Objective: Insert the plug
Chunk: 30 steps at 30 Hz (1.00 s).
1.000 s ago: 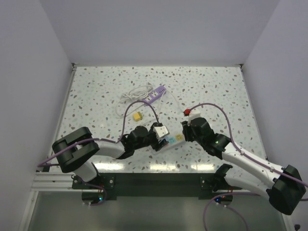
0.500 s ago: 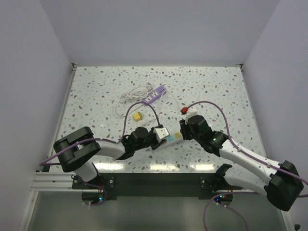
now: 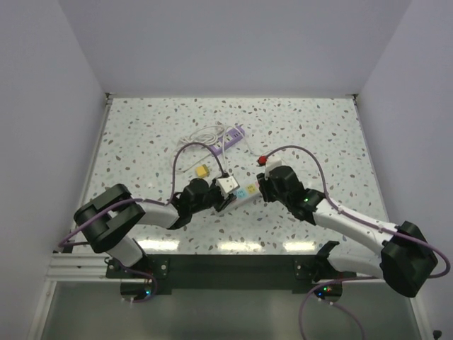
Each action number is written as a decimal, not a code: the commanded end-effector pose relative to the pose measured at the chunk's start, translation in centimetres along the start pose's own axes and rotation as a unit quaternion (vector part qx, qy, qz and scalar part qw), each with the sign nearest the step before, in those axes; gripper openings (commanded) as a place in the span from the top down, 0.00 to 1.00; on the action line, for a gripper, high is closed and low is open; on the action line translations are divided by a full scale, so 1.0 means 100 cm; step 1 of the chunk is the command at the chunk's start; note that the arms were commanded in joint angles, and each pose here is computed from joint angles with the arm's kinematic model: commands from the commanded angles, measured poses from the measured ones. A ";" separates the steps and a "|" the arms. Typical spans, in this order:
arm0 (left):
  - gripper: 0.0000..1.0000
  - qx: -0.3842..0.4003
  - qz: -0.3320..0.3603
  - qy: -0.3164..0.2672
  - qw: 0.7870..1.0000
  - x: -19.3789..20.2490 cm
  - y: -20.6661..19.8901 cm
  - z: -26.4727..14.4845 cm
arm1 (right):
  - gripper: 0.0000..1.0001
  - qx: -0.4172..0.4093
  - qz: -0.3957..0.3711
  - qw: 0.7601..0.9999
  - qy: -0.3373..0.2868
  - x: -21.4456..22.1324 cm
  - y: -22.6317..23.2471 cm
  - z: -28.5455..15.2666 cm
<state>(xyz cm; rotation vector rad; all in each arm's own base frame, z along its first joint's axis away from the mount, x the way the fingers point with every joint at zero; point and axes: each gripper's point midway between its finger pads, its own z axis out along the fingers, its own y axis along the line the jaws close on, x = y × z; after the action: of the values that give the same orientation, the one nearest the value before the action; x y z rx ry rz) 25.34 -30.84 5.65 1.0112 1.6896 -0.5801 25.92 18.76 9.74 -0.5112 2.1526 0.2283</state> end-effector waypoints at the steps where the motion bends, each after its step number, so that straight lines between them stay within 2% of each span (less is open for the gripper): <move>1: 1.00 0.008 -0.013 0.051 0.999 0.028 -0.001 0.001 | 1.00 -0.015 -0.005 0.997 -0.079 -0.052 0.007 0.004; 12: 1.00 0.038 -0.011 0.046 0.998 0.026 -0.012 0.000 | 1.00 -0.010 -0.030 0.995 -0.092 -0.061 0.001 0.019; 30: 1.00 0.042 -0.010 0.054 0.998 0.029 -0.012 0.003 | 1.00 -0.032 -0.027 0.998 -0.056 -0.044 -0.002 0.047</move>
<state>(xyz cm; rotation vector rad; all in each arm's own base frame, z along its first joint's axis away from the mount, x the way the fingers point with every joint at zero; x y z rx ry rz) 25.26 -31.41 5.64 1.0389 1.6825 -0.6216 30.59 19.86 8.59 -0.5761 2.0928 0.2339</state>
